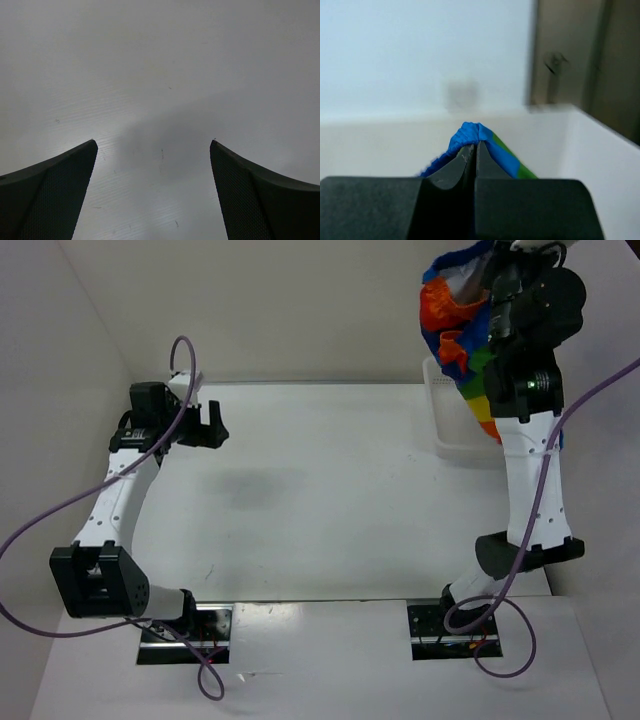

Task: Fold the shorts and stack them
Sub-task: Grab the shorts from the pile, then move the shorts to the center of the board

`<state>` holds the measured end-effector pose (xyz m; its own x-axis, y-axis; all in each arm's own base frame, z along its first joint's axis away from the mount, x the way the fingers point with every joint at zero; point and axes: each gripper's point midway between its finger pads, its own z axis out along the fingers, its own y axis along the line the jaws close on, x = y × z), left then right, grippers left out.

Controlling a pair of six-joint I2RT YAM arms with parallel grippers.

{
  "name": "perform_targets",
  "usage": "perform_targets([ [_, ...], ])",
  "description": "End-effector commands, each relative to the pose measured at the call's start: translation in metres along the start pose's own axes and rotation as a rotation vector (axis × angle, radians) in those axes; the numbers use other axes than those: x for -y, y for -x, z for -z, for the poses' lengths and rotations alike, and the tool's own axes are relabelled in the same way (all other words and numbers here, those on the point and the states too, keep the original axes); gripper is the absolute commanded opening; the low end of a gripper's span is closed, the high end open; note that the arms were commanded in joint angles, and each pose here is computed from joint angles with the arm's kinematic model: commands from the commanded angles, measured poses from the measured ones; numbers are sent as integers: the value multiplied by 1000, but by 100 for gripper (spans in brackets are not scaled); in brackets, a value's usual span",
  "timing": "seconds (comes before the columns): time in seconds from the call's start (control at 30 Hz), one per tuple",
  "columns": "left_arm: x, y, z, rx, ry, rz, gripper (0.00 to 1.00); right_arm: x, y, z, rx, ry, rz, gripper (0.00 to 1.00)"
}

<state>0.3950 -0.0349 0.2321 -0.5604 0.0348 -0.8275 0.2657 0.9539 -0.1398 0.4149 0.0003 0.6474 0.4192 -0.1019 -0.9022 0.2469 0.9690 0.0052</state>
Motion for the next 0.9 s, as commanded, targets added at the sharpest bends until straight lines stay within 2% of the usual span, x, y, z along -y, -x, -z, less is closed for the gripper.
perform_targets([
  [0.0, 6, 17, 15, 79, -2, -34, 100, -36, 94, 15, 213, 162, -144, 0],
  [0.17, -3, 26, 29, 114, 78, -44, 100, -79, 154, 43, 338, 465, -428, 0],
  [0.3, -16, 30, 38, 132, 131, -35, 100, -115, 138, 53, 221, 637, -592, 0],
  [0.43, -30, 40, 45, 162, 180, -29, 100, -154, 65, 41, -61, 675, -694, 0],
  [0.47, -31, 42, 44, 162, 180, -29, 100, -172, 32, 38, -177, 693, -736, 0],
  [0.53, -39, 44, 41, 161, 202, -23, 100, -188, 3, 44, -297, 724, -772, 0],
  [0.57, -42, 44, 36, 152, 210, -19, 100, -212, -36, 52, -426, 742, -785, 0],
  [0.6, -44, 42, 33, 141, 209, -16, 100, -223, -57, 58, -507, 744, -810, 0],
  [0.63, -45, 44, 31, 141, 209, -16, 100, -238, -102, 66, -629, 722, -804, 0],
  [0.7, -47, 46, 21, 129, 198, -13, 100, -245, -147, 73, -738, 682, -795, 45],
  [0.73, -49, 46, 16, 119, 197, -10, 100, -249, -191, 78, -812, 640, -747, 64],
  [0.77, -47, 50, 15, 125, 182, -13, 100, -243, -217, 77, -846, 594, -705, 73],
  [0.8, -45, 45, 11, 107, 162, -7, 100, -232, -247, 68, -846, 516, -623, 86],
  [0.87, -43, 40, 7, 86, 145, 0, 100, -213, -282, 60, -853, 429, -520, 93],
])
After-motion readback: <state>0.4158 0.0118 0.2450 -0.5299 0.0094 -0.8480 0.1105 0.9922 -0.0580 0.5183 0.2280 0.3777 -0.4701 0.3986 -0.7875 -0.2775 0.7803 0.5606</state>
